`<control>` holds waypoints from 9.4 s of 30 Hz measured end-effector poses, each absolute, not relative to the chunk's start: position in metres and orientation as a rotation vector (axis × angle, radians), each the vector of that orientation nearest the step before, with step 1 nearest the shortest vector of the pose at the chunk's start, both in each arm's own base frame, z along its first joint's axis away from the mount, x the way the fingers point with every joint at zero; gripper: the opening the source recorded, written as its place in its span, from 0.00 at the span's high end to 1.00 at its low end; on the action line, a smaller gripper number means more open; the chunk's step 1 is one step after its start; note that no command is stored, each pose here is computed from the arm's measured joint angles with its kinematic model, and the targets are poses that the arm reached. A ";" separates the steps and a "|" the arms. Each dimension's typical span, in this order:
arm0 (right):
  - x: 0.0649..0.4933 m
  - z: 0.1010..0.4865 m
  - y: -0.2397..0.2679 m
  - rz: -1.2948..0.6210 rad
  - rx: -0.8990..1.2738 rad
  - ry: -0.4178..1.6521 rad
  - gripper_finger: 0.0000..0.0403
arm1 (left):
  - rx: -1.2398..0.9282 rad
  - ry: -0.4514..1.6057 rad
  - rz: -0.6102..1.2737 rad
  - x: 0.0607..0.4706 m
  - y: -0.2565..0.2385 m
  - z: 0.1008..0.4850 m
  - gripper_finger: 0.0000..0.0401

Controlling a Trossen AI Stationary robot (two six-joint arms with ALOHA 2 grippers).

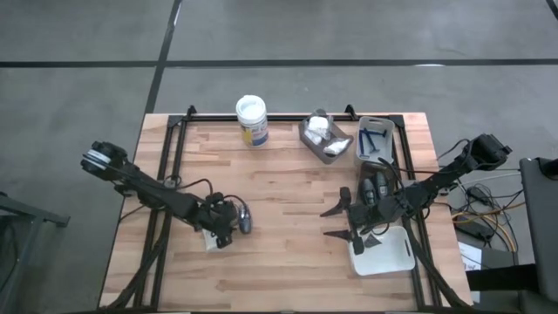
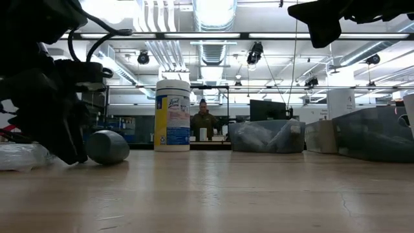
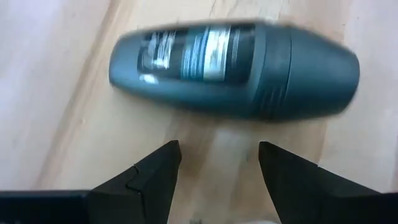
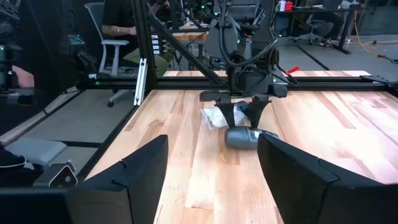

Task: Pick & Place Travel size toiletries
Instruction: Put the gray deodorant into the bottom black bin

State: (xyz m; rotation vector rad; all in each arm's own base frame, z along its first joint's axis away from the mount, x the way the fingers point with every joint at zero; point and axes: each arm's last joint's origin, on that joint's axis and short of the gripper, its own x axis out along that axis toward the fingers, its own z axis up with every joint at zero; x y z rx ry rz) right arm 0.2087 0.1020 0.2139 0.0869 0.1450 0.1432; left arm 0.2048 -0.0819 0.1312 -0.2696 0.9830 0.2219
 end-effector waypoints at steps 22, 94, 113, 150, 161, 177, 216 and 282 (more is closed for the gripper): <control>0.209 0.214 0.102 0.145 0.093 0.148 0.46 | 0.406 0.714 -0.108 0.234 -0.090 0.161 0.43; 0.213 0.211 0.086 -0.174 0.269 0.121 0.51 | 0.121 0.536 0.277 0.277 -0.089 0.176 0.49; 0.228 0.210 0.045 -0.225 0.682 0.093 0.19 | 0.434 0.434 0.292 0.301 -0.094 0.221 0.49; 0.307 0.217 0.065 -0.166 0.464 0.322 0.47 | 0.481 0.352 0.297 0.326 -0.097 0.227 0.48; 0.307 0.216 0.065 -0.168 0.462 0.330 0.53 | 0.484 0.355 0.299 0.326 -0.097 0.227 0.47; 0.285 0.225 0.060 -0.197 0.415 0.454 0.50 | 0.376 0.394 0.137 0.310 -0.095 0.242 0.31; 0.108 0.268 0.024 -0.458 0.854 0.975 0.51 | 0.143 0.495 -0.072 0.285 -0.093 0.208 0.32; 0.137 0.213 0.029 -0.921 0.677 1.386 0.44 | 0.083 0.523 -0.069 0.280 -0.093 0.199 0.32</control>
